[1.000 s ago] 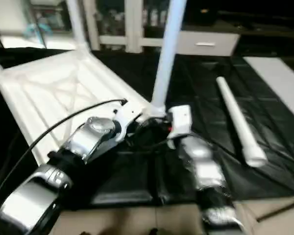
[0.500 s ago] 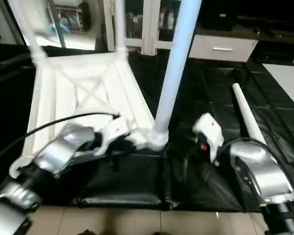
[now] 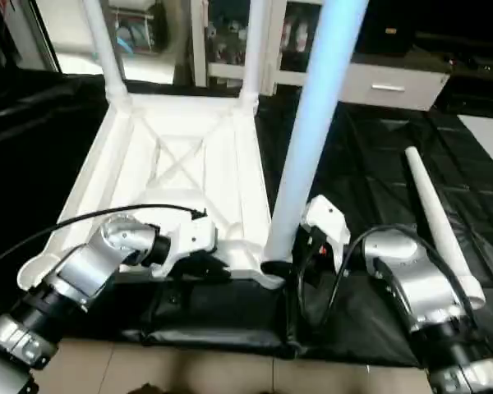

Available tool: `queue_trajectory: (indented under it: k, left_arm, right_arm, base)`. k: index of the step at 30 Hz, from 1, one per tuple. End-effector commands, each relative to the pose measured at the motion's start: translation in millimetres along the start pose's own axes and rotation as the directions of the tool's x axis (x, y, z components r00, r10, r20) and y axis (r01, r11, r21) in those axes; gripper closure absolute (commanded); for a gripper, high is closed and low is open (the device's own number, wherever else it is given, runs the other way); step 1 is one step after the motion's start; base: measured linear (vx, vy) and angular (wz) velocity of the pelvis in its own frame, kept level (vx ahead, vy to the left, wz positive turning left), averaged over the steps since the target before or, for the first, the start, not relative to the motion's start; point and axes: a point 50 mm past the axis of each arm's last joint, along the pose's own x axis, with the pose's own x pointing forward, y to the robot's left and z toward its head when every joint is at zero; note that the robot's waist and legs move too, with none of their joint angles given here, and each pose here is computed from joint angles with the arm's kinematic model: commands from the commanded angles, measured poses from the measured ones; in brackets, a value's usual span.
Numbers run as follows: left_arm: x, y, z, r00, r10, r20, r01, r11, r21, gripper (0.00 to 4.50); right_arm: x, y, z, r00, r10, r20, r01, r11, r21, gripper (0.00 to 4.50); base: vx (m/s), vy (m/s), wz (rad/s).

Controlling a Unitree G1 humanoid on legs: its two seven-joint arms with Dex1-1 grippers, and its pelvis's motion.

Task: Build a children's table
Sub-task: Rotate leg to tighten

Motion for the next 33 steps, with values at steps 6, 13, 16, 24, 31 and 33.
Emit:
queue_trajectory:
  k: [6,13,16,24,31,33]
  left_arm:
    - [3,-3.3,0.0,0.999,-0.042,-0.018,0.042,0.999,0.017,4.50]
    - [3,-2.8,0.2,0.999,-0.047,-0.023,0.047,0.999,0.017,4.50]
    - [2,-2.7,-0.1,0.998,-0.049,-0.028,0.050,0.999,0.018,4.50]
    - [2,-3.1,-0.1,0.998,-0.054,-0.029,0.055,0.998,0.018,4.50]
    - [4,-4.6,0.6,0.998,-0.062,-0.027,0.062,0.998,0.015,4.50]
    - [5,-4.7,0.4,0.998,-0.059,-0.029,0.059,0.998,0.012,4.50]
  right_arm:
    - [2.4,-2.7,-2.9,0.997,0.065,-0.045,-0.066,0.998,-0.017,0.25]
    - [7.6,-5.8,-6.9,0.995,0.075,-0.059,-0.076,0.997,-0.016,0.62]
    - [11.8,-4.3,-6.9,0.994,0.094,-0.061,-0.096,0.995,-0.020,0.89]
    - [21.2,-5.1,-7.1,0.994,0.100,-0.047,-0.102,0.995,-0.025,1.59]
    - [24.8,-3.3,-8.4,0.996,0.089,-0.007,-0.089,0.996,-0.020,1.75]
    - [26.1,-2.8,-9.7,0.998,0.059,0.029,-0.060,0.998,0.011,1.76]
  base:
    - [0.000,0.000,0.00]
    - [0.000,0.000,0.00]
    - [0.000,0.000,0.00]
    - [0.000,0.000,0.00]
    - [0.000,0.000,0.00]
    - [0.000,0.000,0.00]
